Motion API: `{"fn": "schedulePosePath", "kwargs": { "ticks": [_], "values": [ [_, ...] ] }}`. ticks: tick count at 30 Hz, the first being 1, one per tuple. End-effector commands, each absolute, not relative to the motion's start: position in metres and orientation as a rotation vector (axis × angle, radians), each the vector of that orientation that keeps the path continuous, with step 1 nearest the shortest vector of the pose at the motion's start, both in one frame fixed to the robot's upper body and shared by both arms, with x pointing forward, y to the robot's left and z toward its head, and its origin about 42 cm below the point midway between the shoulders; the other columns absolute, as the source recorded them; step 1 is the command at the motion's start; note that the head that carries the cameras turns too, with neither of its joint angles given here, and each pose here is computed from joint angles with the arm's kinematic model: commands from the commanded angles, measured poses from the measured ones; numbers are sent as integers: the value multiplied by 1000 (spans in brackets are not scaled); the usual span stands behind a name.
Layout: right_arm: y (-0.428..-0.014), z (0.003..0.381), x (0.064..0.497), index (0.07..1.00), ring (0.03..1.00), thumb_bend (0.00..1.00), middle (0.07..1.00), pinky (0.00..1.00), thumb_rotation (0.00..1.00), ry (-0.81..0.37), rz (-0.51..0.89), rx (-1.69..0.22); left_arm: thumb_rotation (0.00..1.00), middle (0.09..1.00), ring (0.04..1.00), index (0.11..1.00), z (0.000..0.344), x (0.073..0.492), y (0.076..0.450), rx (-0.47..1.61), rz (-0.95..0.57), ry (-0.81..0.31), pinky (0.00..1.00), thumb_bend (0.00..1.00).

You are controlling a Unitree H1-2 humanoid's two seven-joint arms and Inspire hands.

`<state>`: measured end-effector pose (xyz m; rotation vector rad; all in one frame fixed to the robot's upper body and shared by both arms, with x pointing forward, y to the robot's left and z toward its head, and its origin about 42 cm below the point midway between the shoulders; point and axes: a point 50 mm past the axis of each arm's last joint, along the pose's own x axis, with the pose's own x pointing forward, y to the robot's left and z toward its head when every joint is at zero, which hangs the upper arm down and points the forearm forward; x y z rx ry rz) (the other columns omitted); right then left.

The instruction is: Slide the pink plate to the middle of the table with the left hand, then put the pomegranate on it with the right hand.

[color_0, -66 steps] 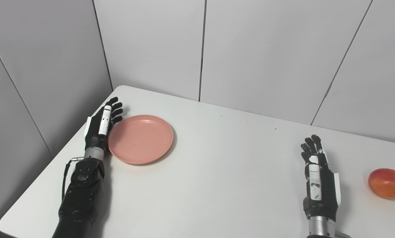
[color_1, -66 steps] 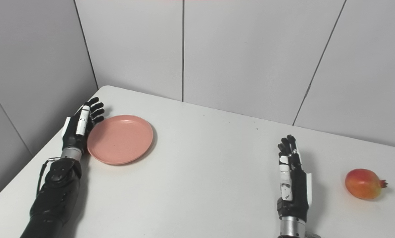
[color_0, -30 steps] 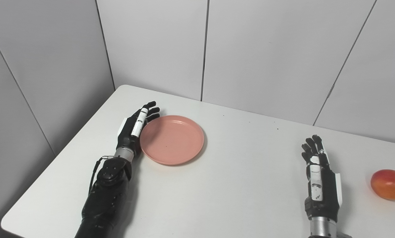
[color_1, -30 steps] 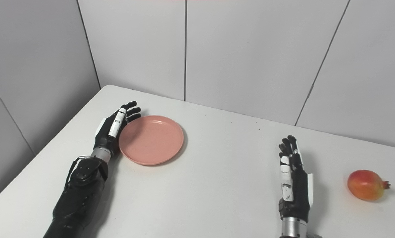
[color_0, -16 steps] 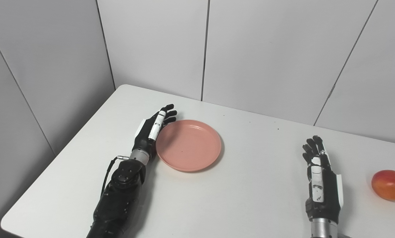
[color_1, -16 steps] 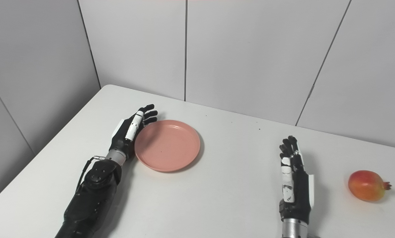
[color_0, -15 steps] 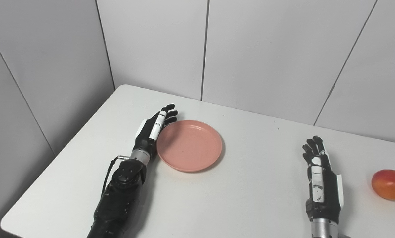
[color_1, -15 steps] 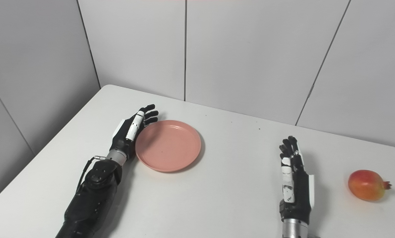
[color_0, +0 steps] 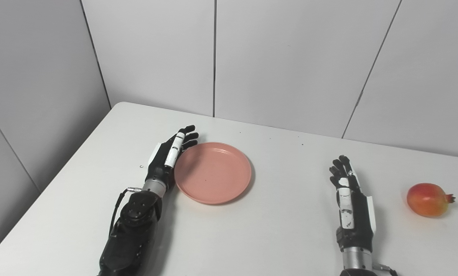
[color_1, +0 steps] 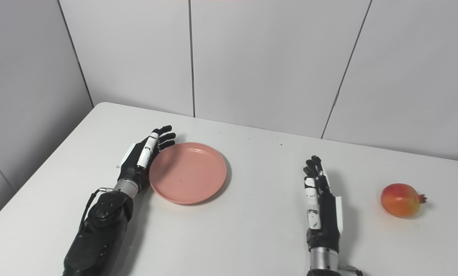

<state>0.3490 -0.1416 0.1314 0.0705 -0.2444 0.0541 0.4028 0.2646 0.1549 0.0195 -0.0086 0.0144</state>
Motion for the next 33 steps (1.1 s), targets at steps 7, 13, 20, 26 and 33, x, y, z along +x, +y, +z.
{"fn": "schedulePosePath", "kwargs": {
  "ticks": [7,13,20,26,33],
  "values": [
    [-135,122,342,910,907,568,903,948,953,-185,41,58,994,856,859,833,174,406,249,99,-45,-84,835,241],
    [-131,126,344,917,913,584,911,954,990,-175,45,31,1000,865,864,843,175,402,236,92,-65,-70,843,251],
    [-129,127,344,912,909,586,908,949,1000,-159,44,27,1000,887,886,870,176,397,224,52,-106,-38,861,275],
    [-130,127,344,912,907,571,906,945,1000,-161,45,16,1000,892,889,877,177,385,200,-33,-115,3,869,268],
    [-130,127,344,920,915,577,915,956,1000,-159,52,31,1000,906,897,890,175,379,183,-78,-135,16,877,294]
  ]
}}
